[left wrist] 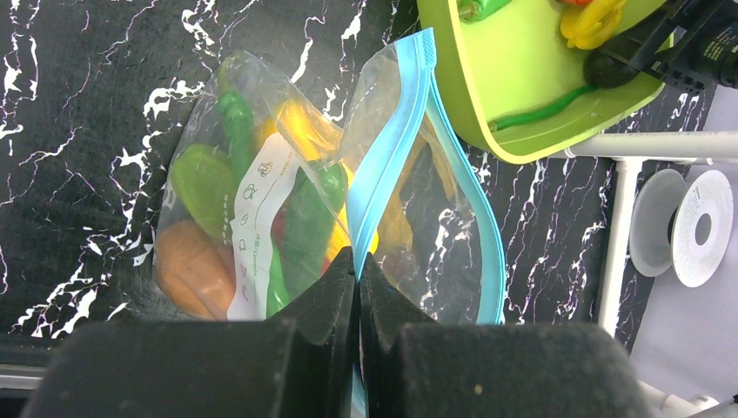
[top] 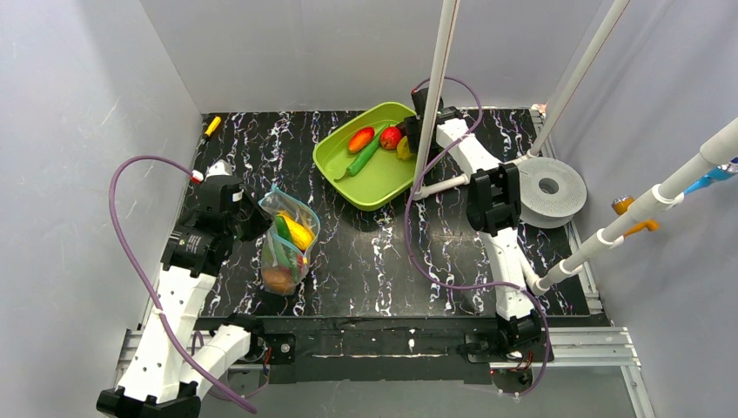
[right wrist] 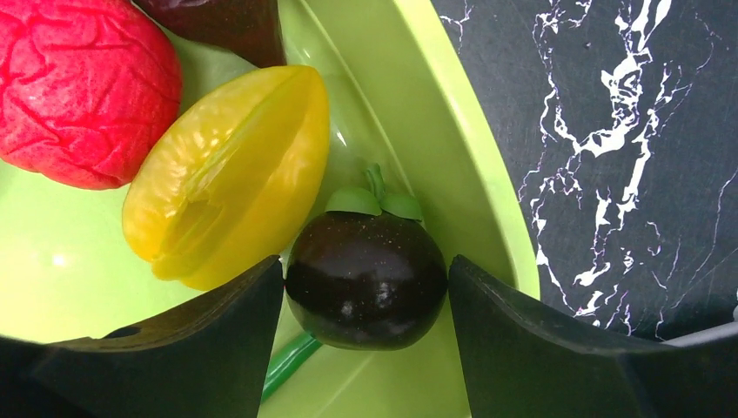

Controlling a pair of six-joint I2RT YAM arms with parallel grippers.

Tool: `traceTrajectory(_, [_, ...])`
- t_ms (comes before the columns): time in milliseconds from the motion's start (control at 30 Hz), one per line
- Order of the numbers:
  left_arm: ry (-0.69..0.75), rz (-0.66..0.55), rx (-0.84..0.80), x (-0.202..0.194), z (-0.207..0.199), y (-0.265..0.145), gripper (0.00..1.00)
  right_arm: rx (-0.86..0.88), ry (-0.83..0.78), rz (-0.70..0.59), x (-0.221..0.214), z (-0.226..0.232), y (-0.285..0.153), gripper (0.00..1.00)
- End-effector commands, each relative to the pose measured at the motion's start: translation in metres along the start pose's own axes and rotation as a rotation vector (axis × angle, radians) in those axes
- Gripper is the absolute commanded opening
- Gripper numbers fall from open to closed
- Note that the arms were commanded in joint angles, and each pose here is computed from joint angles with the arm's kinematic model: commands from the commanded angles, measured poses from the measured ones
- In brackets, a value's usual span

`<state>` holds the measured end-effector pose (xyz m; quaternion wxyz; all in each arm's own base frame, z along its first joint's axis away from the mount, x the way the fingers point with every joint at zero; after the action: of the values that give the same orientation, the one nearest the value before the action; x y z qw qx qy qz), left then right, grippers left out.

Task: Place the food in the zip-top bag and seal the zipper
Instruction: Pick up the fake fruit from the bin.

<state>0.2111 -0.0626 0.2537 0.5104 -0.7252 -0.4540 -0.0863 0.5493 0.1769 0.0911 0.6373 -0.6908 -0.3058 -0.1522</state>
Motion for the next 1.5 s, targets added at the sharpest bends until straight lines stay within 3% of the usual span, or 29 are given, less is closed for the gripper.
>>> traceTrajectory(0, [0.013, -0.012, 0.012, 0.003, 0.003, -0.005, 0.00, -0.028, -0.047, -0.024, 0.008, -0.001, -0.003, 0.76])
traceTrajectory(200, [0.013, -0.011, 0.009, 0.004, 0.002, -0.004, 0.00, -0.031, -0.057, 0.010, -0.004, 0.000, 0.010, 0.75])
traceTrajectory(433, [0.014, -0.009, 0.012, 0.004, 0.002, -0.004, 0.00, -0.008, -0.040, -0.019, 0.007, 0.003, 0.000, 0.65])
traceTrajectory(733, [0.013, -0.007, 0.009, 0.004, 0.001, -0.005, 0.00, 0.086, 0.047, -0.165, 0.056, 0.008, -0.053, 0.51])
traceTrajectory(967, [0.014, -0.012, 0.012, 0.004, 0.002, -0.007, 0.00, 0.177, 0.174, -0.252, 0.084, 0.000, -0.095, 0.47])
traceTrajectory(1300, [0.014, -0.010, 0.008, 0.003, 0.002, -0.006, 0.00, 0.350, 0.330, -0.296, 0.096, -0.012, -0.142, 0.39])
traceTrajectory(1467, [0.014, -0.012, 0.009, 0.002, 0.003, -0.005, 0.00, 0.320, 0.353, -0.306, 0.084, -0.022, -0.159, 0.37])
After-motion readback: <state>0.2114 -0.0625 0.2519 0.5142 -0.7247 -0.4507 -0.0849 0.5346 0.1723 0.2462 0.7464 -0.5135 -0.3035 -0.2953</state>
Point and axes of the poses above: each gripper's point midway between its finger pads, its own y axis out along the fingers, its own z axis along the line the jaws close on, x = y × z, the point moved 2 cm from there along -y, back along the fingers, and after that the axes turned 2 degrees about -y, right-handed, at the moved point
